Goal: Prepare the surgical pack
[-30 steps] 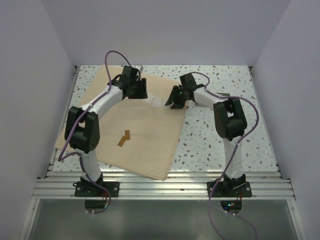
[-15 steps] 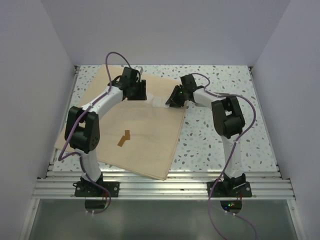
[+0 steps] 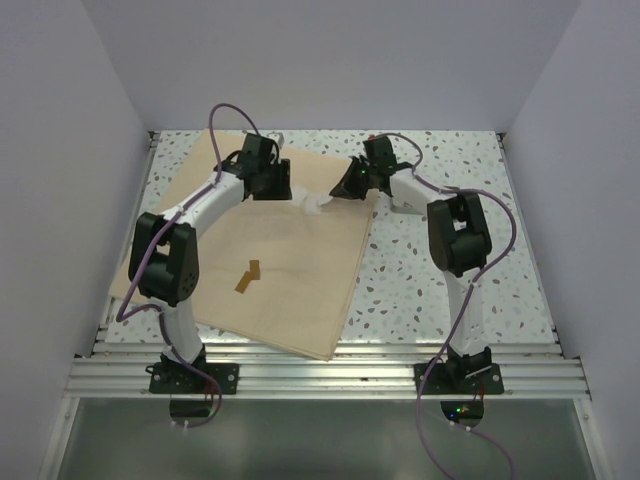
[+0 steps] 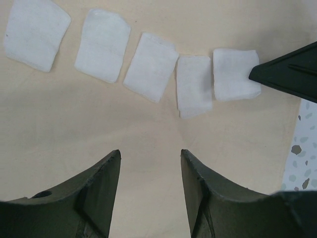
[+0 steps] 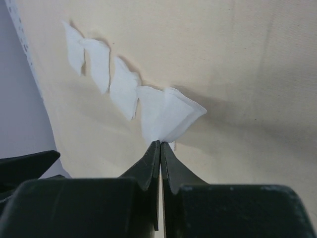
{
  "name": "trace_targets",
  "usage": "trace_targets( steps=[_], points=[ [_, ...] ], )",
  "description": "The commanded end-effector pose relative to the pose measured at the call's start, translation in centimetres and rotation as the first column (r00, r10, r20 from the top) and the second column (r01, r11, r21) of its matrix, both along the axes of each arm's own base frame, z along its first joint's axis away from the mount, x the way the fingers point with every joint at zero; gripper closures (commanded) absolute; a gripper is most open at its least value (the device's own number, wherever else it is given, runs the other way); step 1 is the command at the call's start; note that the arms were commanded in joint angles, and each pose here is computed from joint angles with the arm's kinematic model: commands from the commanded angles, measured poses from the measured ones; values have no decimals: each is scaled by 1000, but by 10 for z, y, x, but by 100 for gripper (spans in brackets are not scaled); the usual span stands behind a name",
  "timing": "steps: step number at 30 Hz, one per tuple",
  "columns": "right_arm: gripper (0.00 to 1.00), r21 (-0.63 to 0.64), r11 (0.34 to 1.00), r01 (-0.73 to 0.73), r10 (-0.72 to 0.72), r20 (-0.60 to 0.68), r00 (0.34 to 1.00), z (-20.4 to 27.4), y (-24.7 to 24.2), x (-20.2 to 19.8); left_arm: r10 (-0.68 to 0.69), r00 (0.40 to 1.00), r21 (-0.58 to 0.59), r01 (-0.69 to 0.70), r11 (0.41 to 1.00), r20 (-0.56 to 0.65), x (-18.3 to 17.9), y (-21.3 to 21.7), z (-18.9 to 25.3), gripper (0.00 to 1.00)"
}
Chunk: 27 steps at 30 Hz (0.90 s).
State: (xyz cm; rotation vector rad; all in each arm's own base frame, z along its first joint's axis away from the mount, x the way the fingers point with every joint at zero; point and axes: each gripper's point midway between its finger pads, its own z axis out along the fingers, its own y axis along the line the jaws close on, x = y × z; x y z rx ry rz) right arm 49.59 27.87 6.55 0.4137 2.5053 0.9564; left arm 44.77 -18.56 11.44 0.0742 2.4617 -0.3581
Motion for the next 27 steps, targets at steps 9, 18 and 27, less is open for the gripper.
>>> trace_targets(
  steps=[9, 18, 27],
  points=[
    [100, 175, 979, -102, 76, 150, 986, 66, 36, 7, 25, 999, -37, -23, 999, 46, 12, 4, 21, 44],
    [100, 202, 973, -113, 88, 130, 988, 59, 54, 16, 28, 999, -33, -27, 999, 38, 16, 6, 19, 44],
    [100, 173, 982, -80, 66, 88, 994, 21, 52, 9, 30, 999, -30, -29, 999, 25, 12, 10, 16, 44]
  ],
)
